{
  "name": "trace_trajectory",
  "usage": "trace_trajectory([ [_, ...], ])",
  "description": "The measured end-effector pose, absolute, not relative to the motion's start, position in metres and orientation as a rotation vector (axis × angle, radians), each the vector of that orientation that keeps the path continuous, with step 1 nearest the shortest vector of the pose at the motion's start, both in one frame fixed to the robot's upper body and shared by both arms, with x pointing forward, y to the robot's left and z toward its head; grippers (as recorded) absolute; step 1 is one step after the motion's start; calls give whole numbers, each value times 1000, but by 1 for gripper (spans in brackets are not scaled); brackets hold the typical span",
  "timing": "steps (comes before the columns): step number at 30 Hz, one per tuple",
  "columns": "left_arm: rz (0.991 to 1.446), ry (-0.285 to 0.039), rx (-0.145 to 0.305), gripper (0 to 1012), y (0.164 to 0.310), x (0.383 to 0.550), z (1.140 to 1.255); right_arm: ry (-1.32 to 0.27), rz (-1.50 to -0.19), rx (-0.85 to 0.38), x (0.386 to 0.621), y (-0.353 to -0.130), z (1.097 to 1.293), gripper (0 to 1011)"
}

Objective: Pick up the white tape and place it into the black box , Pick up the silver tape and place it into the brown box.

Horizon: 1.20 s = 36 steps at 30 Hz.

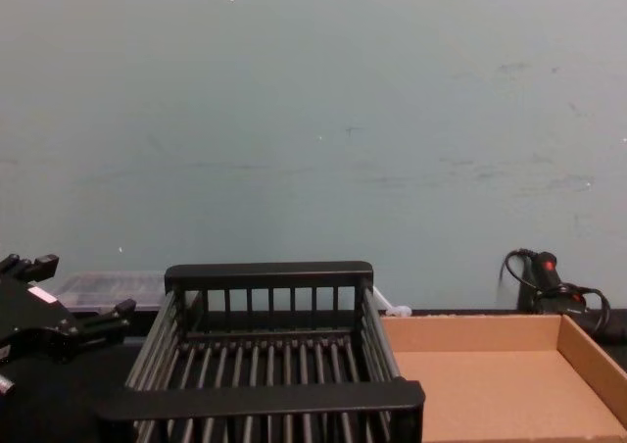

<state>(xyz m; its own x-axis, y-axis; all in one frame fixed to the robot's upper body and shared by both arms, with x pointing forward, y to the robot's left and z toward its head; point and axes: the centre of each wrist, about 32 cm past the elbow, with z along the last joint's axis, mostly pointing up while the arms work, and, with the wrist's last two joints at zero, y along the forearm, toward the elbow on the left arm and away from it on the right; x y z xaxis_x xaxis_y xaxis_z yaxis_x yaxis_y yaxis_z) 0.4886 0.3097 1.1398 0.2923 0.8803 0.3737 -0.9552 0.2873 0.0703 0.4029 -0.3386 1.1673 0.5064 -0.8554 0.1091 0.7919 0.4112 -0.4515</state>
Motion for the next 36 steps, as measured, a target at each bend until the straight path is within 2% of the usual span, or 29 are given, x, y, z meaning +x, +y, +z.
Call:
trace_trajectory([
  [25,1248,-285,304,1001,310,489,1140,210,-1009,-516,412,-335,1147,1002],
  [36,1248,-285,304,1001,310,489,1140,222,-1010,-520,414,-334,1143,1002],
])
